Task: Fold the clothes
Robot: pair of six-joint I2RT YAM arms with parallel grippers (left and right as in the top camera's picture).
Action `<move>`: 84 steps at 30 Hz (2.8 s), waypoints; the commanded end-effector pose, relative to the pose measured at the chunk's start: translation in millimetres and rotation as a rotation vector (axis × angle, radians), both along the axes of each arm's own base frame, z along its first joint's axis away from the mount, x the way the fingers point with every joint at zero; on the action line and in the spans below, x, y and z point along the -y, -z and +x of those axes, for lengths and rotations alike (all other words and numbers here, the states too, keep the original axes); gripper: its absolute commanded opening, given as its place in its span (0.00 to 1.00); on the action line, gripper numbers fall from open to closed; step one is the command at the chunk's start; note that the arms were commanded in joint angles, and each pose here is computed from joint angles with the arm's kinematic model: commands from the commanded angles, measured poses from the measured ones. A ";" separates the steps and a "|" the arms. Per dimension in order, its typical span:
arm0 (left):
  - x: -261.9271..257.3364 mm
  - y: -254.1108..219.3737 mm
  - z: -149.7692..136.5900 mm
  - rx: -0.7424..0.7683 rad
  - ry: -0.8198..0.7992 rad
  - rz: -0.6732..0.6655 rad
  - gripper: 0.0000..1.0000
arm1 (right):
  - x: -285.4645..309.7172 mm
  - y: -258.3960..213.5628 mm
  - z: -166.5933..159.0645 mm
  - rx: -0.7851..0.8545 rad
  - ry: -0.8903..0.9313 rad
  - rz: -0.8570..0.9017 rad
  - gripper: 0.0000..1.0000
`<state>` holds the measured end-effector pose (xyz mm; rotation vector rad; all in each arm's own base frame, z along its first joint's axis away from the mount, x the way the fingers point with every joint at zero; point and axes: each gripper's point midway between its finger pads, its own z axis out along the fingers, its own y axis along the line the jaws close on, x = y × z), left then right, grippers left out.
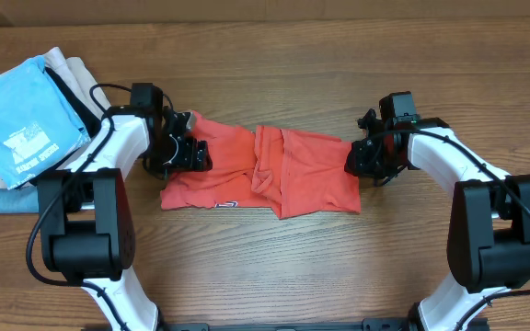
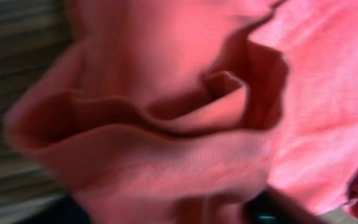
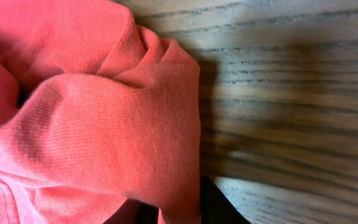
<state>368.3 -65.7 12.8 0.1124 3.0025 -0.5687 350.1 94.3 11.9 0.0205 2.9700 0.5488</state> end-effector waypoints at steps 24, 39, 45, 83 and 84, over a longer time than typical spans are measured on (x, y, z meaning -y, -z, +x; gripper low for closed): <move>-87.3 -88.6 14.5 -0.051 -0.110 0.304 0.05 | 3.6 -7.4 2.1 -0.007 0.031 -0.011 0.52; 71.1 -114.8 -7.5 -0.035 0.110 0.303 0.08 | 4.1 -6.2 -5.3 -0.037 0.028 -0.014 0.52; 134.3 -91.6 -15.9 -0.008 0.209 0.298 0.09 | 4.2 -5.9 -7.7 -0.048 0.028 -0.014 0.52; 217.3 -89.5 -30.5 -0.037 0.312 0.046 0.11 | -23.4 -6.4 -12.1 -0.032 -0.048 -0.004 0.47; 218.7 -92.2 -31.4 -0.037 0.314 0.035 0.11 | -23.3 -6.2 -12.2 -0.032 -0.048 -0.004 0.47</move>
